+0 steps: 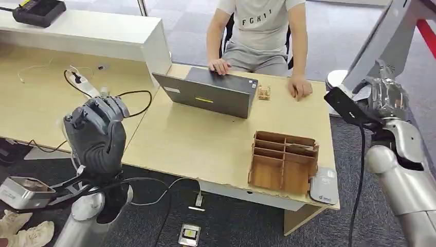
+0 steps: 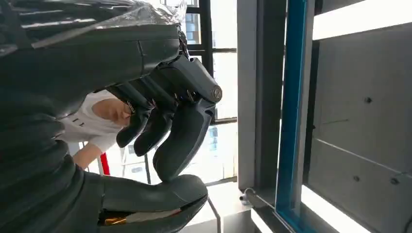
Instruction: Pass the card to the sensor for recognition and then transmit it.
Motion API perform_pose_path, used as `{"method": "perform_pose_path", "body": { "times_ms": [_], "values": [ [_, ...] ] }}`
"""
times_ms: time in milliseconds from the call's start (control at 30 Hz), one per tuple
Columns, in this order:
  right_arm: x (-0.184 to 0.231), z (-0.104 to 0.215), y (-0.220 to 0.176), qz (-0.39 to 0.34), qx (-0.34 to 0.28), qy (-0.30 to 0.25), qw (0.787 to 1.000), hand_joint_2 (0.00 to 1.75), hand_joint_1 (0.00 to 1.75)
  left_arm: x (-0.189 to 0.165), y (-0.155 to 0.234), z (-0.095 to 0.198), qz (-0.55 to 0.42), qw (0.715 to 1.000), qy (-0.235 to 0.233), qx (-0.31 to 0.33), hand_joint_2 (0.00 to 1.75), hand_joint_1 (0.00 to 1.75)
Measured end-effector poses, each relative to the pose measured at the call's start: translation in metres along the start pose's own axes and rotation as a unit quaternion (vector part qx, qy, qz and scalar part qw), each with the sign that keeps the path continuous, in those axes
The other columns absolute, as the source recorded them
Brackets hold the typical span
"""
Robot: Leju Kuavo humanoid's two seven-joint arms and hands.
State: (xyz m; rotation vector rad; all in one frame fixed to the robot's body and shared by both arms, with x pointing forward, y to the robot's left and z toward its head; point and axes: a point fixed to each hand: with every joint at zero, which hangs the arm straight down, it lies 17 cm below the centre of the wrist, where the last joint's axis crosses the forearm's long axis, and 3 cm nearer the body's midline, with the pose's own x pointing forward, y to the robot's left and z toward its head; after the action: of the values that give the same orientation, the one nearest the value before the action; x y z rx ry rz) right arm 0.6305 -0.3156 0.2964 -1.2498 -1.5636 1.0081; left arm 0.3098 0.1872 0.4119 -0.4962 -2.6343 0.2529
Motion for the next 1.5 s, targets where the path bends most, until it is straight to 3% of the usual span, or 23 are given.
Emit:
{"method": "perform_pose_path", "body": {
  "times_ms": [300, 1467, 1500],
  "values": [
    [0.016, -0.014, 0.012, 0.017, 0.022, -0.002, 1.0, 1.75, 1.75, 0.0, 0.001, 0.0, -0.004, 1.0, 0.0, 0.003, 1.75, 1.48],
    [0.009, -0.005, 0.042, 0.046, 0.059, 0.006, 0.997, 1.75, 1.75, -0.001, -0.001, 0.0, 0.003, 1.0, 0.004, 0.001, 1.75, 1.5],
    [0.009, -0.005, 0.042, 0.046, 0.059, 0.006, 0.997, 1.75, 1.64, -0.001, -0.001, 0.0, 0.003, 1.0, 0.004, 0.001, 1.75, 1.5]
  ]
}}
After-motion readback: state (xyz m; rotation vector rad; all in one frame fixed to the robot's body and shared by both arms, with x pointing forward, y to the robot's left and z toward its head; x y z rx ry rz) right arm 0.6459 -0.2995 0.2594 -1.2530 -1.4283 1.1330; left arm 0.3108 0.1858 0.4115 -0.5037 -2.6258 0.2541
